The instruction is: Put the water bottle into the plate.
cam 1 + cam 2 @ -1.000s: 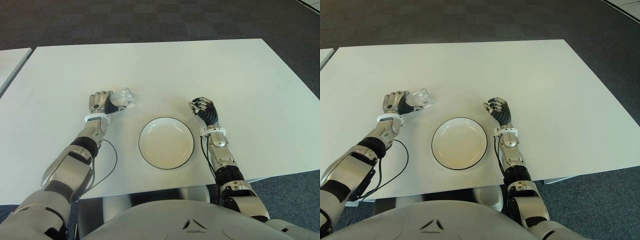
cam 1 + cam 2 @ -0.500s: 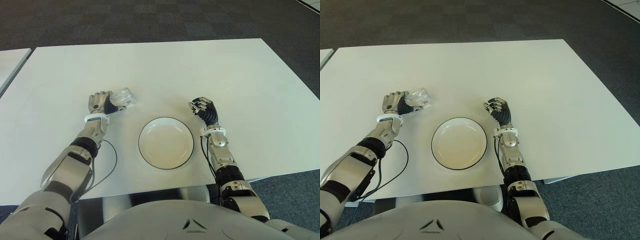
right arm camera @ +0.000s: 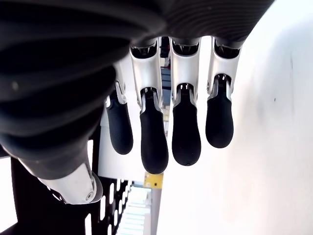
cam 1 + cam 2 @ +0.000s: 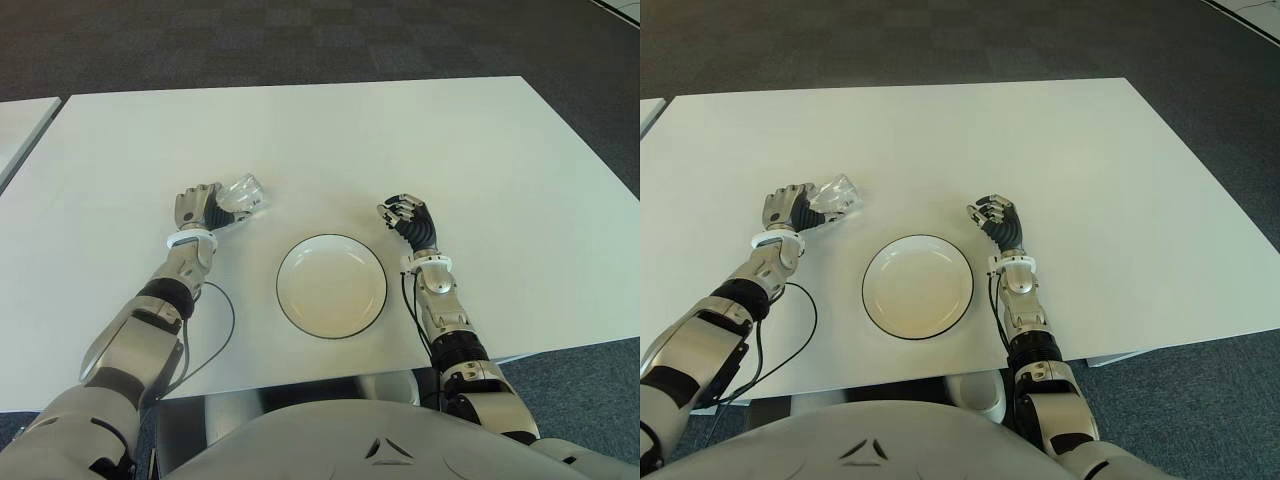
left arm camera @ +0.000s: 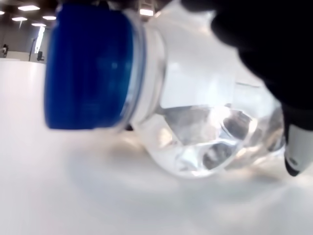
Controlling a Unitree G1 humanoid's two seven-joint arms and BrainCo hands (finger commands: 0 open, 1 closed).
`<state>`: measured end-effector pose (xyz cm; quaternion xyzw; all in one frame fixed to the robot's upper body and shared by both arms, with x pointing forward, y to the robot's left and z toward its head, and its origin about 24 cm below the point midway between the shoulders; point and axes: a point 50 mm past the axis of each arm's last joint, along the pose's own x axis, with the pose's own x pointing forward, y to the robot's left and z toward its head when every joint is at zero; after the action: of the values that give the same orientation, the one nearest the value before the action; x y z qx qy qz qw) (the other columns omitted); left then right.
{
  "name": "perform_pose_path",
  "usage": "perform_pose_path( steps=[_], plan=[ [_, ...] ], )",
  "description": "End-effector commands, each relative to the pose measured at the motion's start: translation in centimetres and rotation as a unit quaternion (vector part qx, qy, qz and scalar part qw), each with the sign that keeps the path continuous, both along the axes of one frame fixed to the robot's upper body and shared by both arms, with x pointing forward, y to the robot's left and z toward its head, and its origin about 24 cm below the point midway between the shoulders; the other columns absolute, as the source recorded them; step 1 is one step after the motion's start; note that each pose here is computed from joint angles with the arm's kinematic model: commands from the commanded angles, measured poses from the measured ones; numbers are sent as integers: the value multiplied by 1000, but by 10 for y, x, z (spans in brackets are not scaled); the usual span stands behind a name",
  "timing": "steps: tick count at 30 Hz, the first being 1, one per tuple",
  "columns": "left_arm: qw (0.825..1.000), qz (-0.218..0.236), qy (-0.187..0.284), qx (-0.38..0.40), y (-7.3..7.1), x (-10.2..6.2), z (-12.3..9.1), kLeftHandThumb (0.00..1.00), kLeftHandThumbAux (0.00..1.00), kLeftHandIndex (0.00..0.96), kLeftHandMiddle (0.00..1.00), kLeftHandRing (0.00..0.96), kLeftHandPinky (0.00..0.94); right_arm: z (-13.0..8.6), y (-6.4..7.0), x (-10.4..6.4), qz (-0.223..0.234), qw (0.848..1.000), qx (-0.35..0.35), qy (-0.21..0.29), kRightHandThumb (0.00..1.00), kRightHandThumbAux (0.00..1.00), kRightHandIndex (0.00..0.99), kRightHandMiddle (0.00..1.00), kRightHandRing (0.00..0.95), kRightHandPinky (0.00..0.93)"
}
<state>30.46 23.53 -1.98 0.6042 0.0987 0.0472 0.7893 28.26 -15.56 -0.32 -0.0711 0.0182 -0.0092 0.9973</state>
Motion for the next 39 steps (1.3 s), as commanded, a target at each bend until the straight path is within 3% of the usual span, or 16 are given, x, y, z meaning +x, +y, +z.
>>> perform_pose_path(
  steps=[1, 9, 17, 25, 39],
  plan=[
    [998, 7, 63, -19, 2, -21, -24, 850, 668, 399, 544, 856, 826, -4, 0, -2, -1, 1000, 3, 10, 710, 728, 435, 631, 648, 642],
    [999, 4, 26, -46, 6, -18, -13, 850, 668, 397, 538, 848, 806, -4, 0, -2, -2, 1000, 6, 10, 710, 727, 435, 626, 645, 653],
    [996, -15, -24, -84, 3, -11, 17, 851, 668, 397, 539, 853, 808, -3, -1, -2, -2, 1000, 2, 9, 710, 727, 435, 624, 643, 645],
    [982, -66, -105, -142, -17, -20, 54, 852, 669, 396, 538, 857, 800, -3, 0, -1, 3, 1000, 2, 9, 710, 727, 435, 622, 643, 644],
    [955, -139, -192, -178, -48, -43, 99, 851, 670, 394, 533, 860, 810, -3, 0, -1, 2, 1000, 1, 10, 710, 728, 435, 629, 643, 619]
  ],
)
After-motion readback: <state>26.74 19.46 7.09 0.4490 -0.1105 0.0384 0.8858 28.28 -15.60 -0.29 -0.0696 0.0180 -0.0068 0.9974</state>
